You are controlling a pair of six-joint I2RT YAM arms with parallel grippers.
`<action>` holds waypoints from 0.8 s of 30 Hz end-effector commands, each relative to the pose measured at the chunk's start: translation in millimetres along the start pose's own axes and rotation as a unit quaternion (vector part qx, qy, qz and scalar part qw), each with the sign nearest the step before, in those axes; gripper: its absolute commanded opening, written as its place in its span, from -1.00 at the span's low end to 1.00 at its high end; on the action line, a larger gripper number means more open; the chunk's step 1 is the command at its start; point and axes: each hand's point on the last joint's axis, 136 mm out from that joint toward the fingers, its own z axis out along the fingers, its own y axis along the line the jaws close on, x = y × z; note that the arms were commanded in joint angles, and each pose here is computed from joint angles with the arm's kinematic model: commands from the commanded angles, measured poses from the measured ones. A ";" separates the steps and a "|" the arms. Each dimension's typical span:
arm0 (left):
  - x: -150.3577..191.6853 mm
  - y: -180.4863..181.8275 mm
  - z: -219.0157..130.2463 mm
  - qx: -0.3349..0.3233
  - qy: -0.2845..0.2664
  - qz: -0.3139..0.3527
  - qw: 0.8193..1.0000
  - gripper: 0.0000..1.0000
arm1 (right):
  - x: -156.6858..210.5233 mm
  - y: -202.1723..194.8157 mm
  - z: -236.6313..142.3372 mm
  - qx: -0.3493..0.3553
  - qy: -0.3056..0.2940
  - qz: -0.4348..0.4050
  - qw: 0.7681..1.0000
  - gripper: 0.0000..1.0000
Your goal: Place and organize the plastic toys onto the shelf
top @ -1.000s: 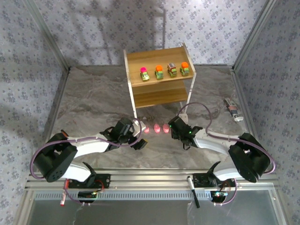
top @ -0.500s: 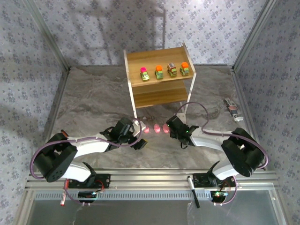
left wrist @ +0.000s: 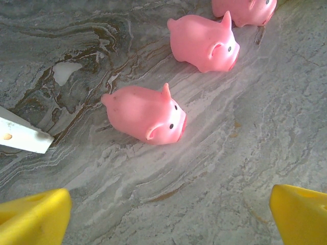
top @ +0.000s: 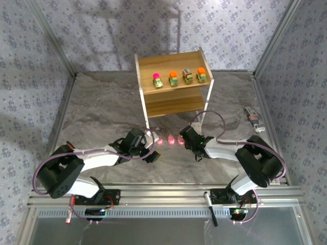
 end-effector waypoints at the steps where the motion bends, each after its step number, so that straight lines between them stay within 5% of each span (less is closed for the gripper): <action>1: -15.4 0.1 -1.7 -0.002 -0.021 0.013 1.000 0.99 | -8.0 4.4 1.6 0.009 -0.014 -0.001 1.000 -0.02; 24: -15.4 -0.1 -1.4 -0.001 -0.020 0.012 1.000 0.99 | -13.2 -8.7 -19.6 0.017 -0.027 -0.004 0.999 -0.50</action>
